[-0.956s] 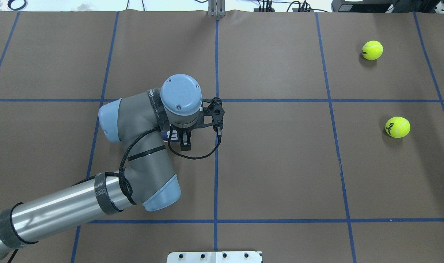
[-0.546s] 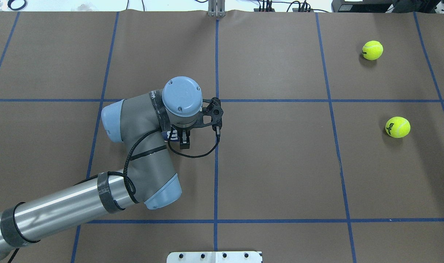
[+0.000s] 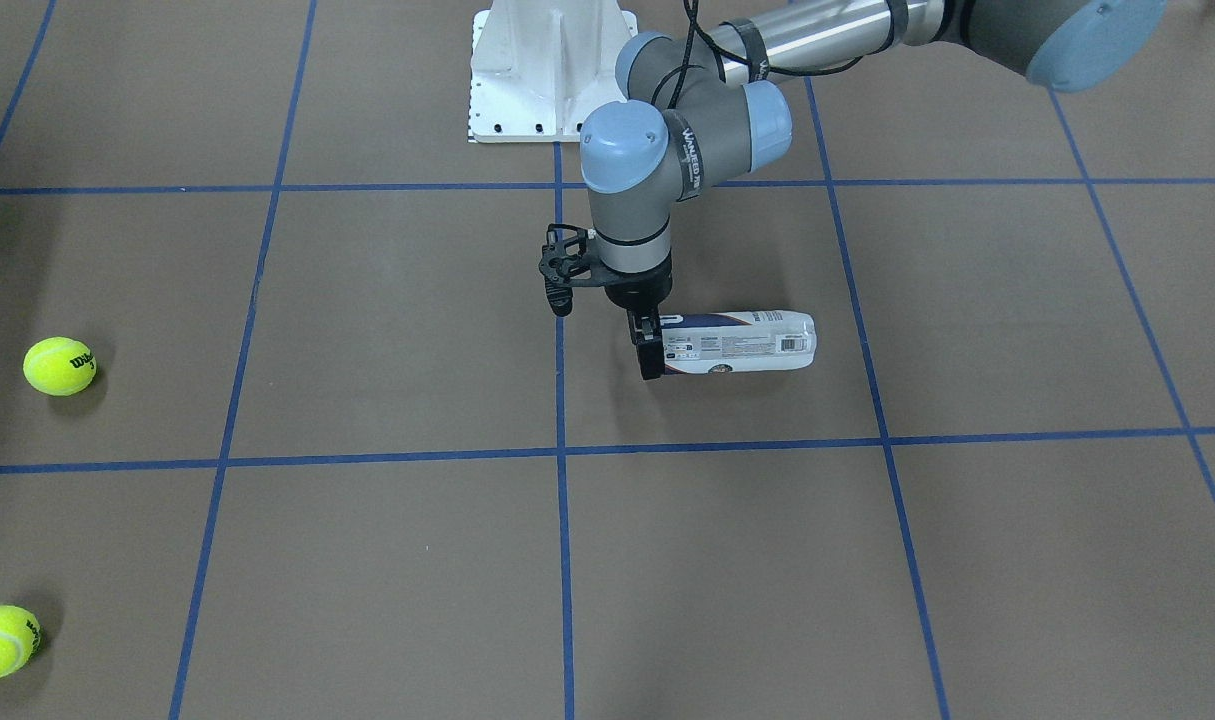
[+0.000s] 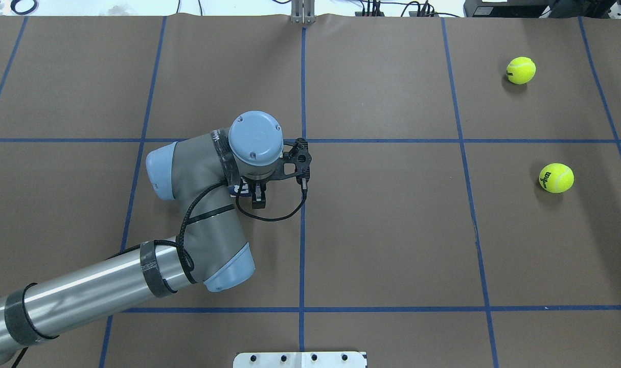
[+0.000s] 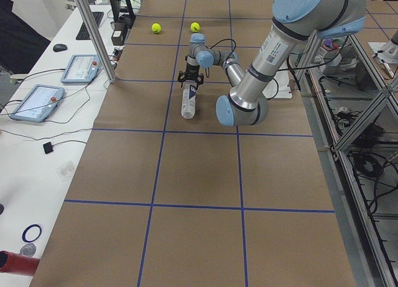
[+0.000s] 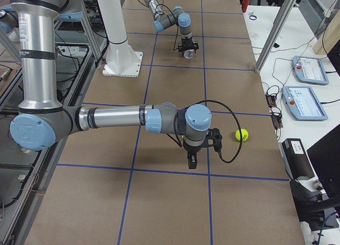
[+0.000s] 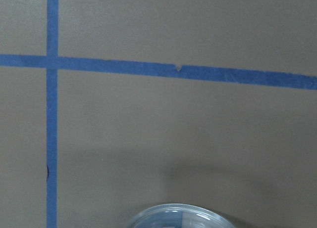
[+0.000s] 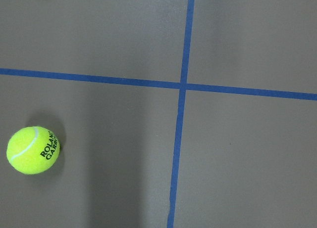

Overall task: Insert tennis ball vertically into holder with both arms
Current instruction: 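Lift the can with the left gripper and rotate it upright, then set the upright can on the table, open the left gripper and withdraw, then reach the right gripper down to the nearer yellow tennis ball and grasp it, then lift the ball with the right gripper while the left gripper regrasps the can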

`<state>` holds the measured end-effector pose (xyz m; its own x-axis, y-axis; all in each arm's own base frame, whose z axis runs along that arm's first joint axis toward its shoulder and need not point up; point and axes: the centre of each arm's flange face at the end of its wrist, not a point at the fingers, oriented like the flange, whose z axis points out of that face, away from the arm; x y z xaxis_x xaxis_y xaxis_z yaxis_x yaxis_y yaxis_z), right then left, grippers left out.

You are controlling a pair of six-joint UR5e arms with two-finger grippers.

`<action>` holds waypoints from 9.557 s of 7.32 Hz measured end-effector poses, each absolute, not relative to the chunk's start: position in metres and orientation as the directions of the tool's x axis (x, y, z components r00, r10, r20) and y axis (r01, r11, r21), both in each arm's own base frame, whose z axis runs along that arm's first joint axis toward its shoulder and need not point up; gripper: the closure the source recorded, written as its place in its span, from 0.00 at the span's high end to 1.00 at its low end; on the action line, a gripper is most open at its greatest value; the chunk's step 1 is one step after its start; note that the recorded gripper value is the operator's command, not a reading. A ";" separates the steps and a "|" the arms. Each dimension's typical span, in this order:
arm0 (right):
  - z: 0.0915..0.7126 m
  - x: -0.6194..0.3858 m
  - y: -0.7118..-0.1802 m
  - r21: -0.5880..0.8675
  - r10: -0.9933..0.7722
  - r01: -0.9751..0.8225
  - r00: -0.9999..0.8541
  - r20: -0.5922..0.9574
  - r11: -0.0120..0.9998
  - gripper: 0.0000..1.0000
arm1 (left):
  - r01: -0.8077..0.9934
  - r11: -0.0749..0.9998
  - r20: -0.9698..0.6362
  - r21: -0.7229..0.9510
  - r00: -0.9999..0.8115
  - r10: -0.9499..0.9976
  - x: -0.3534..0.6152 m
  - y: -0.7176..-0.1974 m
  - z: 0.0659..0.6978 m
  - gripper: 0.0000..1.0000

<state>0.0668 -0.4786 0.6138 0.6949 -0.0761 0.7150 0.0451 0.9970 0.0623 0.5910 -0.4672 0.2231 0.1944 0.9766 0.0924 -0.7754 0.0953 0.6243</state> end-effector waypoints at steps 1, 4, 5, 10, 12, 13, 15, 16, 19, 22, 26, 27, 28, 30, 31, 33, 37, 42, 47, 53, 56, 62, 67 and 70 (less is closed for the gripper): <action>0.614 0.067 -0.479 0.062 -0.076 0.045 0.695 0.715 0.997 0.99 | -0.777 0.095 0.092 0.622 0.193 0.977 0.592 -0.467 0.224 0.99; 0.616 0.066 -0.476 0.055 -0.070 0.043 0.685 0.725 0.998 0.99 | -0.777 0.095 0.091 0.623 0.192 0.977 0.593 -0.466 0.223 0.72; 0.617 0.065 -0.475 0.053 -0.068 0.043 0.681 0.729 0.998 0.99 | -0.777 0.097 0.093 0.623 0.196 0.976 0.593 -0.467 0.222 0.63; 0.616 0.065 -0.473 0.052 -0.067 0.043 0.678 0.732 0.998 0.99 | -0.706 0.113 0.123 0.699 0.275 0.954 0.552 -0.472 0.172 0.60; 0.612 0.065 -0.474 0.061 -0.074 0.042 0.678 0.731 0.997 0.99 | -0.565 0.191 0.055 0.803 0.388 0.920 0.518 -0.468 0.129 0.60; 0.611 0.066 -0.474 0.064 -0.075 0.042 0.678 0.731 0.997 0.99 | -0.433 0.237 -0.018 0.869 0.452 0.892 0.503 -0.466 0.109 0.60; 0.610 0.066 -0.474 0.067 -0.077 0.041 0.678 0.731 0.997 0.99 | -0.099 0.307 -0.215 0.947 0.516 0.829 0.478 -0.464 0.086 0.60; 0.609 0.066 -0.475 0.069 -0.078 0.041 0.678 0.730 0.997 0.99 | 0.083 0.304 -0.302 0.949 0.515 0.802 0.464 -0.461 0.091 0.58; 0.604 0.066 -0.475 0.078 -0.085 0.041 0.679 0.730 0.996 0.99 | 0.465 0.212 -0.425 0.860 0.421 0.802 0.420 -0.441 0.164 0.57; 0.600 0.066 -0.474 0.084 -0.089 0.040 0.677 0.730 0.996 0.99 | 0.630 0.125 -0.439 0.767 0.372 0.818 0.436 -0.445 0.248 0.58; 0.597 0.065 -0.474 0.088 -0.091 0.038 0.670 0.737 0.995 0.99 | 0.662 0.114 -0.449 0.741 0.362 0.817 0.468 -0.451 0.272 0.58; 0.597 0.065 -0.474 0.088 -0.091 0.038 0.670 0.737 0.995 0.99 | 0.655 0.120 -0.449 0.746 0.362 0.817 0.474 -0.450 0.276 0.66; 0.597 0.065 -0.474 0.088 -0.091 0.038 0.670 0.737 0.995 0.99 | 0.652 0.124 -0.449 0.748 0.360 0.818 0.477 -0.448 0.278 0.74; 0.597 0.065 -0.474 0.087 -0.090 0.038 0.669 0.738 0.995 0.99 | 0.650 0.126 -0.449 0.749 0.359 0.819 0.479 -0.446 0.279 0.91; 0.597 0.065 -0.474 0.087 -0.090 0.038 0.669 0.738 0.995 0.99 | 0.650 0.126 -0.448 0.750 0.359 0.819 0.480 -0.446 0.279 0.99; 0.598 0.065 -0.474 0.086 -0.090 0.038 0.669 0.738 0.996 0.99 | 0.647 0.127 -0.448 0.752 0.360 0.818 0.480 -0.446 0.281 0.99; 0.600 0.065 -0.474 0.082 -0.087 0.038 0.669 0.738 0.996 0.99 | 0.656 0.125 -0.449 0.745 0.354 0.820 0.478 -0.445 0.276 0.99; 0.592 0.065 -0.475 0.099 -0.099 0.038 0.668 0.738 0.994 0.99 | 0.707 0.077 -0.449 0.703 0.358 0.819 0.426 -0.449 0.252 0.99; 0.550 0.038 -0.486 0.013 0.048 -0.088 0.647 0.761 0.996 0.99 | 0.612 0.187 -0.526 0.768 0.436 0.731 0.336 -0.453 0.366 0.99; 0.520 -0.119 -0.500 0.132 -0.177 0.117 0.664 0.727 0.984 0.99 | 0.507 0.368 -0.594 0.780 0.414 0.690 0.353 -0.453 0.400 0.99; 0.554 -0.167 -0.506 0.181 -0.261 0.188 0.669 0.696 0.965 0.99 | 0.496 0.375 -0.595 0.783 0.422 0.684 0.356 -0.455 0.408 0.99; 0.582 -0.221 -0.506 0.171 -0.317 0.271 0.709 0.630 0.947 0.73 | 0.495 0.374 -0.594 0.784 0.422 0.685 0.356 -0.455 0.409 0.99; 0.572 -0.229 -0.517 0.197 -0.341 0.280 0.705 0.622 0.939 0.00 | 0.497 0.373 -0.594 0.783 0.421 0.686 0.361 -0.458 0.405 0.99; 0.535 -0.197 -0.536 0.223 -0.314 0.221 0.649 0.693 0.949 0.00 | 0.489 0.379 -0.595 0.785 0.425 0.683 0.364 -0.460 0.410 0.99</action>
